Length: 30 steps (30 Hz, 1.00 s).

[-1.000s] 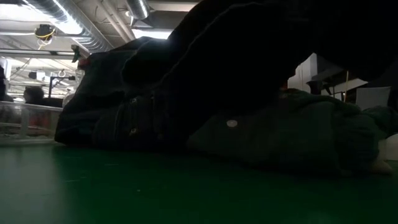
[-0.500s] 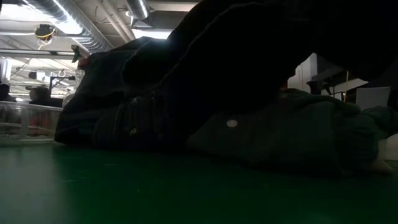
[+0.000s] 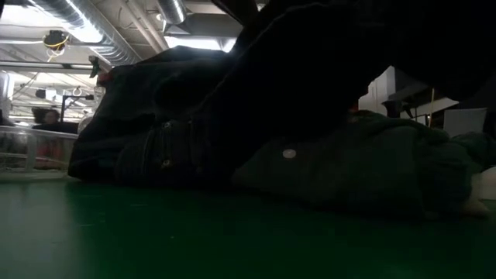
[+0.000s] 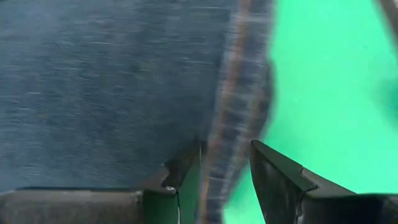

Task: Fold laundry
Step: Fold the dark blue pants

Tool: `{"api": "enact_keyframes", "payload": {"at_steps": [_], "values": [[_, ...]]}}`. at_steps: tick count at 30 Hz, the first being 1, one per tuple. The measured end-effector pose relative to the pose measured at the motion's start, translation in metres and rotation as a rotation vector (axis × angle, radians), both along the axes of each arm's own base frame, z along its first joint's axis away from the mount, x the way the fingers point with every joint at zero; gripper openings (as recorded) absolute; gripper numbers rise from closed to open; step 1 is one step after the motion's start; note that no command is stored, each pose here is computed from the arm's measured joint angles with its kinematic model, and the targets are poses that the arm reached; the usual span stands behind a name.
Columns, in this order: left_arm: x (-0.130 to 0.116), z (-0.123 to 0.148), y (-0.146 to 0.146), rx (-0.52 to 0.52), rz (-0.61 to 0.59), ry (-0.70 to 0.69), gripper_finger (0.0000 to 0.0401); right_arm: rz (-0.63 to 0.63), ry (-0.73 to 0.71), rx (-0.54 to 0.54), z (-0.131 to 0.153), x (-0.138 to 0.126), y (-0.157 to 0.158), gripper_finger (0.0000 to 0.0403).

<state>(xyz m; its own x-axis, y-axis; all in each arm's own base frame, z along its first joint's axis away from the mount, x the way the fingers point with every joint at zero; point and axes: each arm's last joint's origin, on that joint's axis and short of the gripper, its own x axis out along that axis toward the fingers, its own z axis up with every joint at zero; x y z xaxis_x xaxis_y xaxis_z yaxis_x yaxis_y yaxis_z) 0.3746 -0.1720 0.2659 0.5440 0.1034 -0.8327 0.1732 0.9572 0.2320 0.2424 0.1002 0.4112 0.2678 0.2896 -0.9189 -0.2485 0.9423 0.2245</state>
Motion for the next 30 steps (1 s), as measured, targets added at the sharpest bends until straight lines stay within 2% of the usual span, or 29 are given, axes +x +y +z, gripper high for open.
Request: {"api": "enact_keyframes", "payload": {"at_steps": [4, 17, 23, 27, 30], "values": [[0.003, -0.004, 0.001, 0.054, 0.036, -0.020, 0.0133, 0.000, 0.000, 0.000, 0.000, 0.000, 0.000, 0.0010], [0.008, -0.004, -0.009, 0.002, 0.016, -0.083, 0.0133, 0.000, 0.001, 0.000, 0.000, 0.000, 0.000, 0.0010], [0.013, -0.014, -0.008, 0.030, 0.029, -0.069, 0.0133, 0.000, 0.001, -0.001, 0.000, 0.000, 0.000, 0.0010], [0.016, -0.017, -0.004, 0.066, 0.090, -0.096, 0.0130, 0.000, 0.002, -0.001, 0.000, 0.000, 0.000, 0.0010], [0.018, -0.016, 0.000, 0.077, 0.157, -0.121, 0.0104, 0.000, 0.004, -0.002, 0.000, 0.000, 0.000, 0.0010]]}}
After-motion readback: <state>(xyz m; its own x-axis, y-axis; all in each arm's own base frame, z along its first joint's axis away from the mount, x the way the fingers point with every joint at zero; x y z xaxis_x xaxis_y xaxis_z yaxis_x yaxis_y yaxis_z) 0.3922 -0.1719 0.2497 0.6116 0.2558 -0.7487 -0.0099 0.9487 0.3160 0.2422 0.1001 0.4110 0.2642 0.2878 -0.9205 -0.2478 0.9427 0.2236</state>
